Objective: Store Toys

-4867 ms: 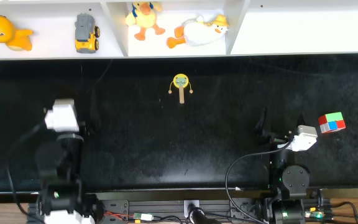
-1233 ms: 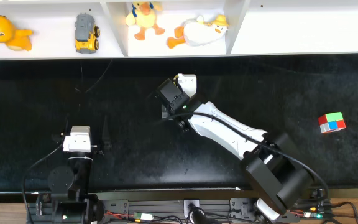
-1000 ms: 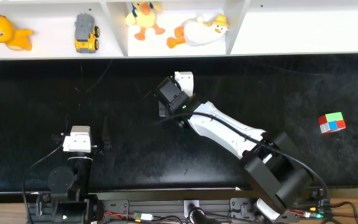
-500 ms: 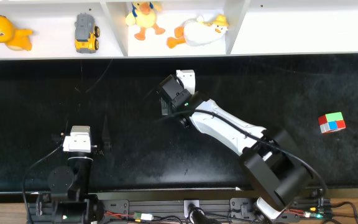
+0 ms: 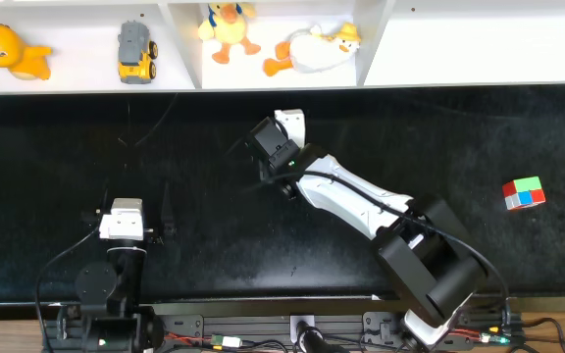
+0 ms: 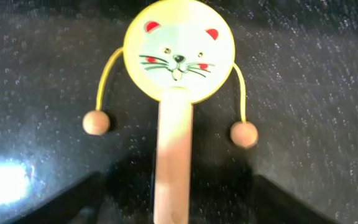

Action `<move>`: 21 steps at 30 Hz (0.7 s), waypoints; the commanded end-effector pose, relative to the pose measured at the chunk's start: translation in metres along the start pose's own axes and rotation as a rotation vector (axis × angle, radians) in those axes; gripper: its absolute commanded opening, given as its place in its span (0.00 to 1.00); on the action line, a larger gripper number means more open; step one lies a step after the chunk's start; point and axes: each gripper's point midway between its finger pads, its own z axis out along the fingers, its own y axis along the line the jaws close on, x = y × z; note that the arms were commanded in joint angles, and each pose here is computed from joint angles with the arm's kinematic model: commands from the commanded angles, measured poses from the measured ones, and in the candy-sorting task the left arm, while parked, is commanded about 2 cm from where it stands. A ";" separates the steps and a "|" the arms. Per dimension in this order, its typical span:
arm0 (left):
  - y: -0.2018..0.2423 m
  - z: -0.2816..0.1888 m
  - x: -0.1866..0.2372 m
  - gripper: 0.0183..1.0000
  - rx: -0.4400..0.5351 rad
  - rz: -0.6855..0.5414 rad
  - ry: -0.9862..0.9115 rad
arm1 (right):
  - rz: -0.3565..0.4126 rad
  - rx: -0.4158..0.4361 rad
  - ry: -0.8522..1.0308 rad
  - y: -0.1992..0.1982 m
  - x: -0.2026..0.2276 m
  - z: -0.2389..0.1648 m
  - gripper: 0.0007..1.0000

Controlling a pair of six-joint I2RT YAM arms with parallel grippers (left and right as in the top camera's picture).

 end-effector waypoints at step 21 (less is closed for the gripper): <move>-0.002 -0.001 -0.002 1.00 0.012 -0.007 -0.009 | 0.033 0.050 -0.067 -0.048 0.007 -0.063 0.04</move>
